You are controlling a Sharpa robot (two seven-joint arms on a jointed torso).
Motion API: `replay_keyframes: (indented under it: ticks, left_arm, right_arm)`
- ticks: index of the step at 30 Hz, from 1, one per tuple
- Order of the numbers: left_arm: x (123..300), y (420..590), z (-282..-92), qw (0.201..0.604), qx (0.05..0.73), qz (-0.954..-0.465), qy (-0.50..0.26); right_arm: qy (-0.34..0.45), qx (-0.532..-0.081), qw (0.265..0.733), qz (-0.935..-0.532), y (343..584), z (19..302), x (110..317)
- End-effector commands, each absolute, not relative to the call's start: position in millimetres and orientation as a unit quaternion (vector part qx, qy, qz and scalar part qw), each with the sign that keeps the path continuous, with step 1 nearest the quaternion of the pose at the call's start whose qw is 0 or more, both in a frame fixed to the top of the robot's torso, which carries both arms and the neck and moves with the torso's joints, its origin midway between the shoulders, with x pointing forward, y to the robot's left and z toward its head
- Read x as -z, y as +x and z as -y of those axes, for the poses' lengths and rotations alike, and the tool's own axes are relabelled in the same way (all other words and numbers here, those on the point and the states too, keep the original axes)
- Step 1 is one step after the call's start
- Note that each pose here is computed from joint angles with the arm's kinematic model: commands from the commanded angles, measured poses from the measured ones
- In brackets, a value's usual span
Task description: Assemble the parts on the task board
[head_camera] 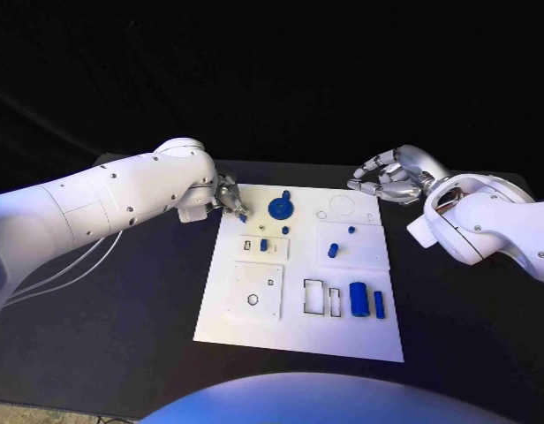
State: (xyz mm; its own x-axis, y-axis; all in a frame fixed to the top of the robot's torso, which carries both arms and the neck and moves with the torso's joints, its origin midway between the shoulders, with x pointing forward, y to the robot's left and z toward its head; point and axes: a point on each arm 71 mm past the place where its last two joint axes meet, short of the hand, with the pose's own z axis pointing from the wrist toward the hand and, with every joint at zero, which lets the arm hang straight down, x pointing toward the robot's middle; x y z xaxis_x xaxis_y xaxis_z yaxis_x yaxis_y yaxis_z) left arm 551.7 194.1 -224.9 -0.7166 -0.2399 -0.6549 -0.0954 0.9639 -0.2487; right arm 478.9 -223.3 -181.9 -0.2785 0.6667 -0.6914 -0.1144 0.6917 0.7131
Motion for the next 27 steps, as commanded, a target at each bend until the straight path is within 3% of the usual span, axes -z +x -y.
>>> replay_keyframes:
  ticks: [1,16,27]
  left_arm:
    - [226.1,549.8,-189.8,0.348,0.117,-0.926,-0.092]
    - [225.8,540.0,-192.2,0.303,0.182,-0.923,-0.154]
    - [217.8,520.2,-199.5,0.328,0.194,-0.912,-0.152]
  right_arm:
    - [0.187,-0.345,0.568,-0.724,479,222,182]
    - [0.187,-0.346,0.568,-0.723,479,223,182]
    - [0.191,-0.345,0.567,-0.723,479,226,182]
